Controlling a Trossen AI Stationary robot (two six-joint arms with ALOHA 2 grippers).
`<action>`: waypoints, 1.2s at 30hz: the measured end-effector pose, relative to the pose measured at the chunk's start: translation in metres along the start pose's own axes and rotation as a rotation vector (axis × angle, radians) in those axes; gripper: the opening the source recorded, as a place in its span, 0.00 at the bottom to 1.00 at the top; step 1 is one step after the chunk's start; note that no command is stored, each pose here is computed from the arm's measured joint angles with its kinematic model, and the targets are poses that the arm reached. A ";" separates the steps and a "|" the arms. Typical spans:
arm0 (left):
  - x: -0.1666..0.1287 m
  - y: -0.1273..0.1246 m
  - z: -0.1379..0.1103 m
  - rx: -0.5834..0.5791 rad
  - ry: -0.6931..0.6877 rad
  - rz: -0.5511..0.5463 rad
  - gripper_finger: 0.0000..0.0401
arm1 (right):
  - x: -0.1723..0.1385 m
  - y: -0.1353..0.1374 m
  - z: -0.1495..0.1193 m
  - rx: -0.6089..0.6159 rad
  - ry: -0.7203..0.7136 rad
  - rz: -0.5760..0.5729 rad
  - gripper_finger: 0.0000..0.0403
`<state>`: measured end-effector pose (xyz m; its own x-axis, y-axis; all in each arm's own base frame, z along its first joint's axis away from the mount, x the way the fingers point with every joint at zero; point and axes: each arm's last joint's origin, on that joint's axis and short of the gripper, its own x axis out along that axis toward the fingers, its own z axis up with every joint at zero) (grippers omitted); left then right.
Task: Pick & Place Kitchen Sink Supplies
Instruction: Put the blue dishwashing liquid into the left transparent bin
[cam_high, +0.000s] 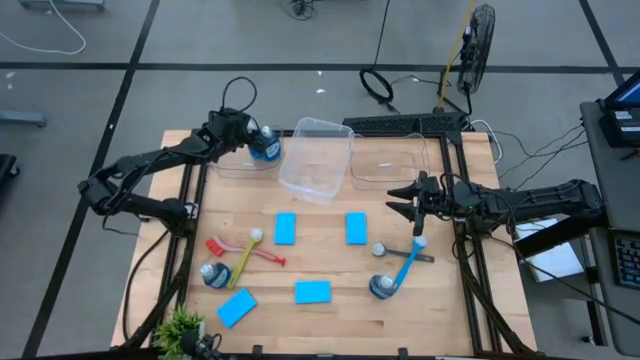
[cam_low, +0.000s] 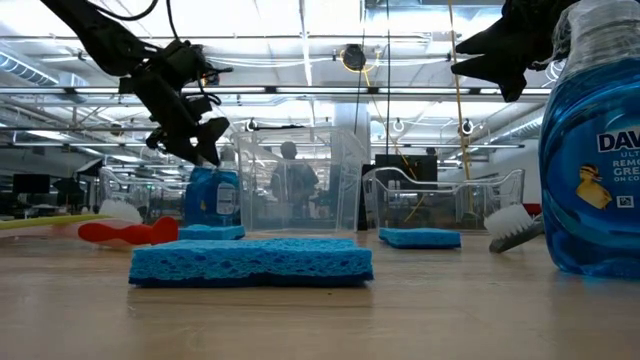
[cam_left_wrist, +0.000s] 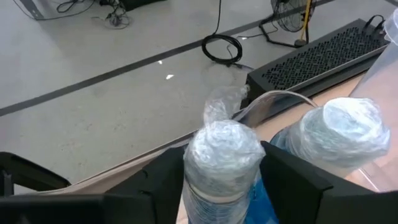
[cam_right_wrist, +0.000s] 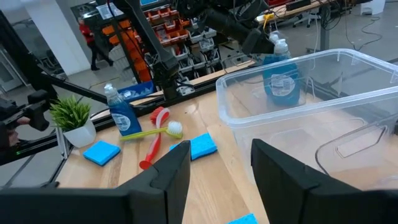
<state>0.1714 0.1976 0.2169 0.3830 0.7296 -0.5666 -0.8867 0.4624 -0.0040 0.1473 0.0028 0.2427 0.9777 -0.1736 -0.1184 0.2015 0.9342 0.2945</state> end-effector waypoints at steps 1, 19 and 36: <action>-0.001 0.000 0.000 -0.005 -0.002 0.000 0.54 | 0.000 0.000 0.000 0.000 0.000 0.000 0.38; -0.089 0.008 0.032 0.020 -0.335 -0.065 0.64 | 0.000 0.000 0.000 -0.001 0.001 0.004 0.38; -0.204 -0.023 0.051 0.155 -0.645 -0.296 0.61 | 0.000 0.000 0.000 0.009 0.002 0.004 0.38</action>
<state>0.1272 0.0638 0.3748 0.7203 0.6926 0.0394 -0.6935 0.7177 0.0625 0.1473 0.0029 0.2427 0.9785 -0.1688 -0.1188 0.1977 0.9320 0.3039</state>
